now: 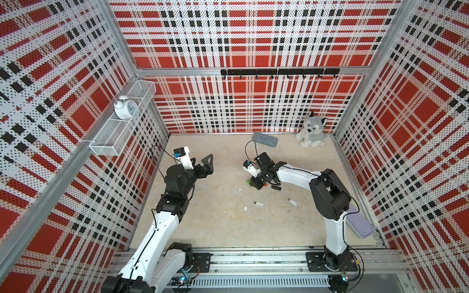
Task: Close the usb drive cover
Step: Place the USB drive at the center of the board.
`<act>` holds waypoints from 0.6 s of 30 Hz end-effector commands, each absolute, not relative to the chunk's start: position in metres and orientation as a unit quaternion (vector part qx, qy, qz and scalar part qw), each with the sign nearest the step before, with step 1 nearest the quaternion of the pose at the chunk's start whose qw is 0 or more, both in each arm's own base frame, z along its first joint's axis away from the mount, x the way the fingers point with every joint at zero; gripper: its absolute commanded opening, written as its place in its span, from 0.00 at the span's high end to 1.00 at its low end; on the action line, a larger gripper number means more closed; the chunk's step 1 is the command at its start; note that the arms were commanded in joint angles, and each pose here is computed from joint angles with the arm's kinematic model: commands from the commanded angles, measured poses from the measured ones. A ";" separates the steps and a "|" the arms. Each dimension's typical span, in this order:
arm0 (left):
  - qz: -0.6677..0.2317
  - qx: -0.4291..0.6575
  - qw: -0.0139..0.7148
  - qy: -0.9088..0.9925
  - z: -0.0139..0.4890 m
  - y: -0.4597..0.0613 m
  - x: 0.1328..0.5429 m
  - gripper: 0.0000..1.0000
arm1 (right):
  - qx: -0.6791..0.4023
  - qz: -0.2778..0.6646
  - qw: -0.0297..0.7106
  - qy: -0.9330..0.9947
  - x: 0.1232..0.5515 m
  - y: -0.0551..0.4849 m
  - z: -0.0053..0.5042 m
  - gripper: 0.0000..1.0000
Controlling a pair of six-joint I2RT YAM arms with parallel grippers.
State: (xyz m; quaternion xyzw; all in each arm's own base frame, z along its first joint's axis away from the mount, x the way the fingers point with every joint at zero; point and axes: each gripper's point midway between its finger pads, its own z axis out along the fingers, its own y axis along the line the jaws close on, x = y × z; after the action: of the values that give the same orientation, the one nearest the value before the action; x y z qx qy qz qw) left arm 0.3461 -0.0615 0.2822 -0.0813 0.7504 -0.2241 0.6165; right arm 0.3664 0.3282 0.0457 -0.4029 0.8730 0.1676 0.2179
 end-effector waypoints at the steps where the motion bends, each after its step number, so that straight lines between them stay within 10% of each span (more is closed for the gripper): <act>1: -0.219 -0.110 0.634 0.734 0.290 -0.047 0.341 0.02 | -0.398 0.141 0.200 0.884 0.368 0.325 0.035 0.88; 18: -0.292 -0.104 0.600 0.737 0.273 -0.058 0.341 0.02 | -0.416 0.099 0.187 0.884 0.374 0.321 0.013 0.70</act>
State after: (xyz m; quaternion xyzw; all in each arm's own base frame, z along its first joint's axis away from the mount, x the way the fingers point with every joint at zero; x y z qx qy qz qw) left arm 0.3414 -0.0552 0.2660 -0.1105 0.7475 -0.2763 0.5939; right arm 0.3780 0.3255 0.0246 -0.4078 0.8822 0.1163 0.2047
